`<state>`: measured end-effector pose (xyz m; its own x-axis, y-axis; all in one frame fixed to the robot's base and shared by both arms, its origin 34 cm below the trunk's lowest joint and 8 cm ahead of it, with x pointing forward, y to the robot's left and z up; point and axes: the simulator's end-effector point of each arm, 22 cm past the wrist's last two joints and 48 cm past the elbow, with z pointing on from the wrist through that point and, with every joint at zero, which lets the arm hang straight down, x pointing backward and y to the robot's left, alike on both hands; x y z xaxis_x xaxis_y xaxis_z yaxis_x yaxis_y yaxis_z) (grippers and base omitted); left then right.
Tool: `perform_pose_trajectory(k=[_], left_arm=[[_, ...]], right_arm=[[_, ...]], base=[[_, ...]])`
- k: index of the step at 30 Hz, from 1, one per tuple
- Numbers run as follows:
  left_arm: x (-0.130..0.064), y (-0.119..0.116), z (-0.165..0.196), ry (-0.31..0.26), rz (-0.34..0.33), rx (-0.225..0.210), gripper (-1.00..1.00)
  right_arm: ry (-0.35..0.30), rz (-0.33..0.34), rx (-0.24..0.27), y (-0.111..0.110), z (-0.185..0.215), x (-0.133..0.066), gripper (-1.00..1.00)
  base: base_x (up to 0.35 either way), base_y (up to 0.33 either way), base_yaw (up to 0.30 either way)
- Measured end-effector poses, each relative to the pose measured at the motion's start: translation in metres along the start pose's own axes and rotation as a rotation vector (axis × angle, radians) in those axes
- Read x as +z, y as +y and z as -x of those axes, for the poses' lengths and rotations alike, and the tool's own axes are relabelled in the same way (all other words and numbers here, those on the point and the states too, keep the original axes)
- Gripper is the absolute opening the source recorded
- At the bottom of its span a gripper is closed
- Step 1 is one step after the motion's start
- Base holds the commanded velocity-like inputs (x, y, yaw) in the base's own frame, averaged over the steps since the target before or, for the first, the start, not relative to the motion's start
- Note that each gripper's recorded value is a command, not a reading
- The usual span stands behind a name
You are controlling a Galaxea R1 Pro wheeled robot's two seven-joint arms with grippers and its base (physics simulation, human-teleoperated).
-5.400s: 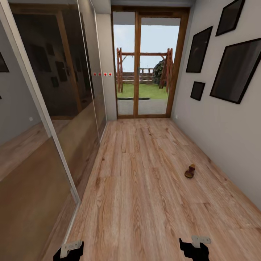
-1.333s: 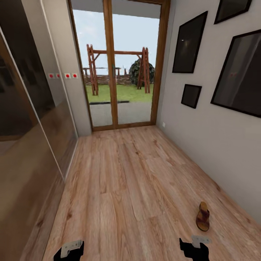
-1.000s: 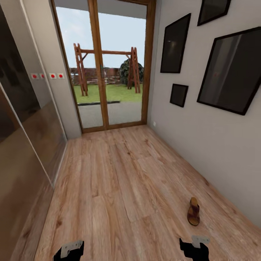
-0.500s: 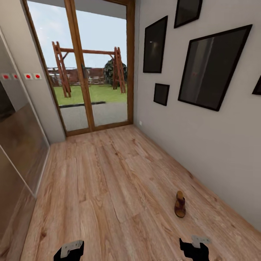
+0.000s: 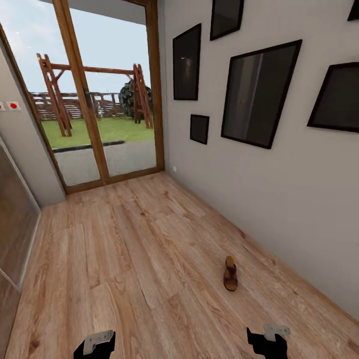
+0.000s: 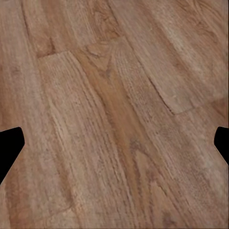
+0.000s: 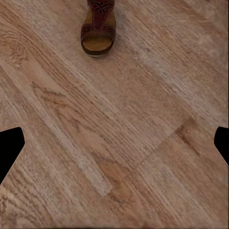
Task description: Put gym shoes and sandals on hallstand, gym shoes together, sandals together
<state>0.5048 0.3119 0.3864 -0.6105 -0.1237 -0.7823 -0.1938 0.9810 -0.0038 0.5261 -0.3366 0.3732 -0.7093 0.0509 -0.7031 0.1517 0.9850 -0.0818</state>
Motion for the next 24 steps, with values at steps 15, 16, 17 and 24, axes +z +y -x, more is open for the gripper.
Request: perform_pose_trajectory(k=[15,16,17,24], left_arm=[[0.0001,0.0006,0.0002,0.0,0.001,0.0,1.0],[0.0001,0.0009,0.0002,0.0,0.001,0.0,1.0],[0.0001,0.0012,0.0003,0.0,0.002,0.0,1.0],[0.0001,0.0018,0.0003,-0.001,0.002,0.0,1.0]], right_arm=[[0.0,0.0,0.0,0.0,-0.0001,0.0,1.0],[0.0,0.0,0.0,0.0,-0.0001,0.0,1.0],[0.0,0.0,0.0,0.0,-0.0001,0.0,1.0],[0.0,0.0,0.0,0.0,0.0,0.0,1.0]], base=[[0.0,0.026,-0.265],[0.0,0.186,-0.265],[0.0,0.229,-0.265],[0.0,0.171,-0.265]])
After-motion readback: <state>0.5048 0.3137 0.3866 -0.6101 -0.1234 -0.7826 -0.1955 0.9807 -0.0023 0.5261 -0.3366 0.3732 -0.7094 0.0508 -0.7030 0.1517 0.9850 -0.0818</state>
